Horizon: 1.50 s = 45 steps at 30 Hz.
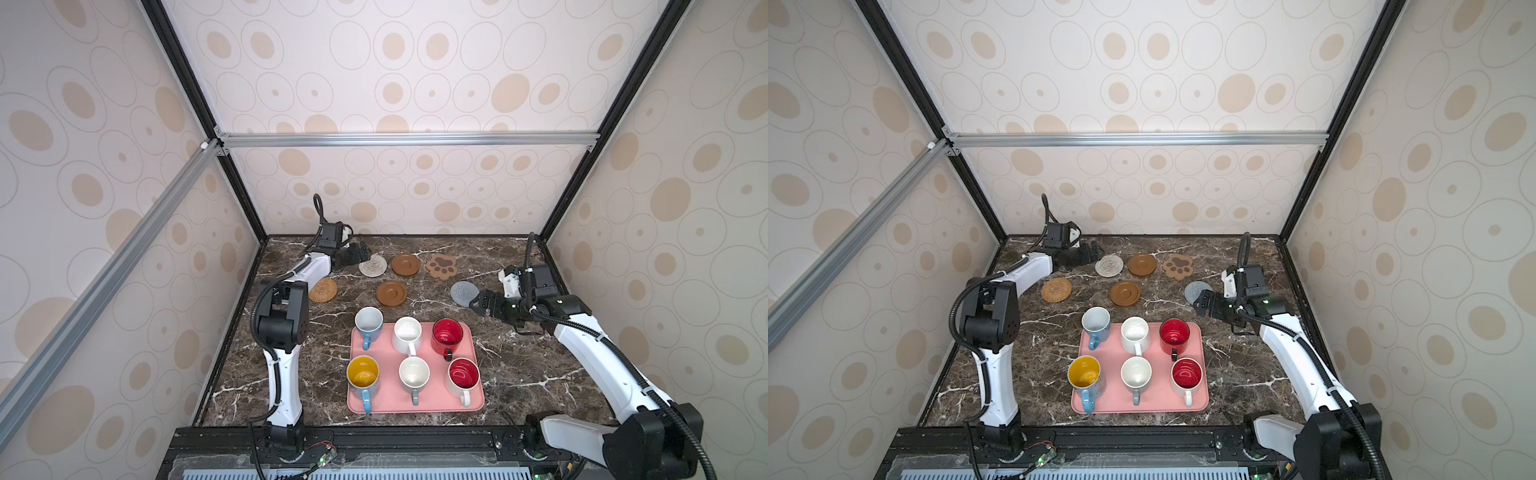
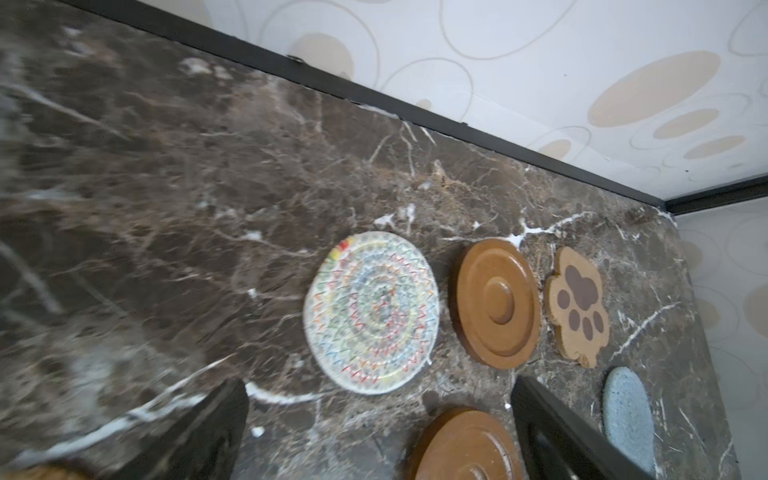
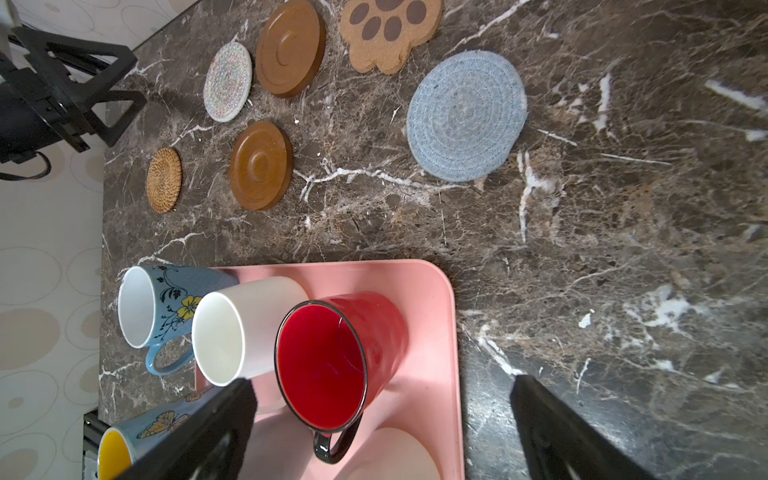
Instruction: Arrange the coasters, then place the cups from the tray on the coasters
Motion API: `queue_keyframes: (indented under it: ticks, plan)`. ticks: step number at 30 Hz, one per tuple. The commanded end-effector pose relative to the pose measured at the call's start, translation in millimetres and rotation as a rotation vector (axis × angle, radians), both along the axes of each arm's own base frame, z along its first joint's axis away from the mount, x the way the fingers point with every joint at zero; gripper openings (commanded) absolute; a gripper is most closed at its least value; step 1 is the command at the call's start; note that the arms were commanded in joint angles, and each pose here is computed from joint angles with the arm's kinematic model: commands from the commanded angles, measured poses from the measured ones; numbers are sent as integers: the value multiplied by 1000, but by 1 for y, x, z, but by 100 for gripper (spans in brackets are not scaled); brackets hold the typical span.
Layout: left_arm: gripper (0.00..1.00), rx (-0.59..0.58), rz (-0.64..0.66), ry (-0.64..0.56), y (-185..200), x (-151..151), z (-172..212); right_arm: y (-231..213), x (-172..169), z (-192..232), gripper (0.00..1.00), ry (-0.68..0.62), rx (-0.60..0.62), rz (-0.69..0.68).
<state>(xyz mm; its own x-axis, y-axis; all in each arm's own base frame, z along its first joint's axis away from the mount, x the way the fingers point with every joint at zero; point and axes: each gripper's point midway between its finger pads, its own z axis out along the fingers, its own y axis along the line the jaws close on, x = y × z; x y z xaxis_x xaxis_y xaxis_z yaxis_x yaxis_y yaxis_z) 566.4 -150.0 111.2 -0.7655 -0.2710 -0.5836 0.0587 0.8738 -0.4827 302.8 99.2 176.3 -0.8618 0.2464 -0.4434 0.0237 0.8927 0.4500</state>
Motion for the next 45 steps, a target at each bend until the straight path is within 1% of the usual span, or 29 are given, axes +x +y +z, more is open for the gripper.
queue_keyframes:
  ticks: [1, 7, 11, 15, 19, 24, 31, 35, 39, 45]
  plan:
    - [100, -67, -31, -22, -24, 12, 4, -1, -8, -2, 100, 17, -12, -3]
    - [100, -133, -63, -50, -56, 25, -2, 0, -10, -5, 100, 28, -8, -4]
    - [100, -151, -66, -35, -70, 33, -13, -1, -11, -7, 100, 37, -13, -4]
    - [100, -142, -39, -2, -70, 39, -28, -2, -14, -8, 100, 41, -20, -3]
    - [100, -111, -28, 48, -67, 37, -48, -3, -16, -10, 100, 48, -22, -5]
    - [100, -66, -36, 105, -61, 24, -65, -2, -15, -12, 100, 55, -17, -6]
    - [100, 1, -57, 157, -49, -8, -71, -1, -12, -13, 100, 58, -16, -4]
    - [100, 32, -47, 170, -39, -28, -73, 0, -11, -13, 100, 61, -13, -7]
    - [100, 38, -48, 180, -34, -45, -75, 0, -10, -14, 100, 66, -16, -1]
    - [100, 74, -44, 188, -24, -60, -74, 0, -11, -14, 100, 67, -17, -1]
